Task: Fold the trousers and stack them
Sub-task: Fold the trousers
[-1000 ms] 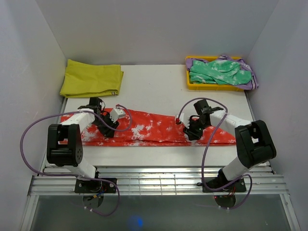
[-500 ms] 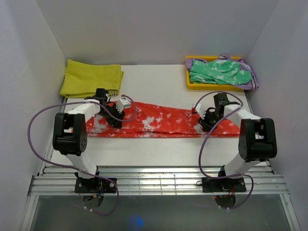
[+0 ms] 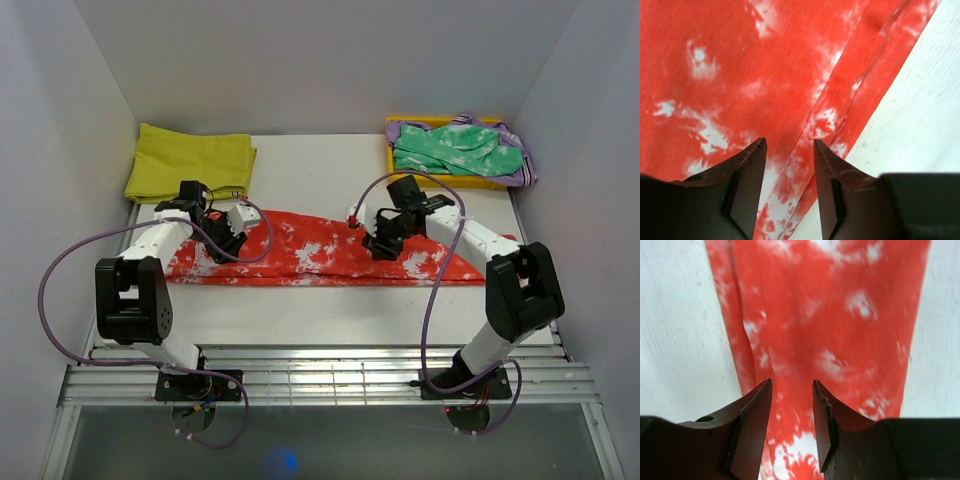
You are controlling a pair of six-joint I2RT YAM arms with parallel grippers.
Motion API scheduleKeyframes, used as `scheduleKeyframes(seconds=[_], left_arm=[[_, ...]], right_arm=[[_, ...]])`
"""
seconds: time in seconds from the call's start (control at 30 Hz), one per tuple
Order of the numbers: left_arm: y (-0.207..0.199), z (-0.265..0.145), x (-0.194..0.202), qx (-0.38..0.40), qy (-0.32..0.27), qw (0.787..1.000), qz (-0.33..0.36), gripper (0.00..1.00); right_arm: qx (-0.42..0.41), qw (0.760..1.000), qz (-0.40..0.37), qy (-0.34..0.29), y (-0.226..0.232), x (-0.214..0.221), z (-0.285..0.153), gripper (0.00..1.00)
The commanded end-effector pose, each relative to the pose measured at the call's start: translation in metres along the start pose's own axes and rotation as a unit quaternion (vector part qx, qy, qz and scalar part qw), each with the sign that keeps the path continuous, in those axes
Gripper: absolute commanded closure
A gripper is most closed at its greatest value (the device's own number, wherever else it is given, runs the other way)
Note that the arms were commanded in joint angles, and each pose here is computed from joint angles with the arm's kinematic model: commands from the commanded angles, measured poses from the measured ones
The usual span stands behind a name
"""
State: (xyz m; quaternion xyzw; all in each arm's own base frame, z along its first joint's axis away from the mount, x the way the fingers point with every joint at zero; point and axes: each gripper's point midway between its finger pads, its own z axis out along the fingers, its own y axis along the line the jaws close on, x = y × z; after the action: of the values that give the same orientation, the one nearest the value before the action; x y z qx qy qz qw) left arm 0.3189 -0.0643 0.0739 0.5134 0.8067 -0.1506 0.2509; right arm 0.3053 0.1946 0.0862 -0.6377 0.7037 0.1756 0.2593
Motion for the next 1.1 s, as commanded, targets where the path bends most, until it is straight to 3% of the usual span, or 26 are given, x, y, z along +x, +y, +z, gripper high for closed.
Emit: scheduleKeyframes(seconds=[0.0, 0.2, 0.6, 0.8, 0.97, 1.07], left_arm=[[0.000, -0.009, 0.012, 0.009, -0.011, 1.000, -0.005, 0.45], [-0.001, -0.015, 0.027, 0.027, -0.022, 0.999, -0.012, 0.42], [-0.004, 0.000, 0.051, 0.031, 0.002, 0.999, 0.020, 0.42], [0.002, 0.006, 0.058, 0.025, 0.012, 0.999, 0.021, 0.47], [0.003, 0.007, 0.058, 0.026, 0.013, 0.999, 0.022, 0.47], [0.002, 0.008, 0.057, 0.027, 0.009, 0.999, 0.019, 0.47]], right_arm=[[-0.004, 1.000, -0.006, -0.026, 0.008, -0.039, 0.022, 0.55], [-0.009, 0.999, -0.037, -0.008, 0.020, -0.056, 0.060, 0.55], [-0.011, 0.997, -0.053, 0.064, 0.039, -0.008, 0.089, 0.52], [0.002, 0.995, -0.060, 0.084, 0.035, 0.004, 0.093, 0.60], [0.003, 0.995, -0.062, 0.076, 0.039, -0.001, 0.084, 0.43], [0.003, 0.996, -0.062, 0.059, 0.039, -0.012, 0.077, 0.39]])
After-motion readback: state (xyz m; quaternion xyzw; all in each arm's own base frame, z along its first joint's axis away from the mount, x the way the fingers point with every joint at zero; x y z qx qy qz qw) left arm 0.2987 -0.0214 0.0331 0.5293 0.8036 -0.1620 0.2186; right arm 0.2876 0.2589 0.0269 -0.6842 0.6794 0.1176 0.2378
